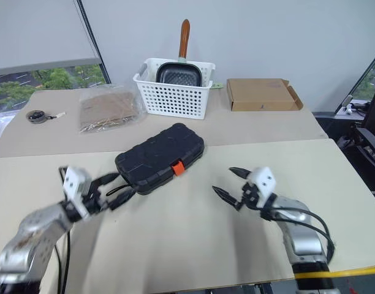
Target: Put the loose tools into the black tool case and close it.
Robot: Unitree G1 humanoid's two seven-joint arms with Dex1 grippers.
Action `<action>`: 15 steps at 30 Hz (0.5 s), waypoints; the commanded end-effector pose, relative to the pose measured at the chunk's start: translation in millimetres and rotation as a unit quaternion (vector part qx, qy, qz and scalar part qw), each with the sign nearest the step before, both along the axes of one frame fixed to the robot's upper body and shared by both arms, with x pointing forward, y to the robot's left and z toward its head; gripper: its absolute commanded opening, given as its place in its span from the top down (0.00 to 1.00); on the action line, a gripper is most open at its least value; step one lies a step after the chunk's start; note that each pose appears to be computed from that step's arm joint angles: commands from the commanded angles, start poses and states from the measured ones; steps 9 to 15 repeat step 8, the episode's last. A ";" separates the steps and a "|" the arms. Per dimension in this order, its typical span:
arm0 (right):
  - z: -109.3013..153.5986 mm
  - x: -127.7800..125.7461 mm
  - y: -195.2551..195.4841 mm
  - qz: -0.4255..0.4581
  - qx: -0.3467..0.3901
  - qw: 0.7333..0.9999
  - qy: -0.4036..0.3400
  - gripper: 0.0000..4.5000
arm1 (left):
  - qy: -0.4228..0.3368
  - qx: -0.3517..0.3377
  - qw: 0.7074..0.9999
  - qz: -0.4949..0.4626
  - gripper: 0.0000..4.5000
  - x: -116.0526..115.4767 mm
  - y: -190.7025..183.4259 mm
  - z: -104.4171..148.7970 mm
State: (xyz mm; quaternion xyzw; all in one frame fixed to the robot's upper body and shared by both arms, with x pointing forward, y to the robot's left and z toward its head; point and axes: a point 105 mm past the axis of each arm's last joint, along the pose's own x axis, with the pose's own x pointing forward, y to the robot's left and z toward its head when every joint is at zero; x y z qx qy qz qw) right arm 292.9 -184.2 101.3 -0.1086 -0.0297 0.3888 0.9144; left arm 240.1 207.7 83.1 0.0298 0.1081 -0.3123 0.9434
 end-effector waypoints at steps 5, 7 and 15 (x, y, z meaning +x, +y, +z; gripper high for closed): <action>-6.1 -19.1 -32.3 0.027 -0.017 0.999 0.029 0.02 | -0.035 0.029 0.998 0.045 0.00 -18.6 12.5 -8.0; -7.0 -17.7 -36.6 0.023 -0.018 0.999 0.028 0.02 | -0.041 0.024 0.998 0.044 0.00 -19.3 10.9 -8.6; -6.9 -16.6 -38.1 0.021 -0.017 0.999 0.027 0.02 | -0.046 0.026 0.998 0.041 0.00 -19.4 9.7 -8.4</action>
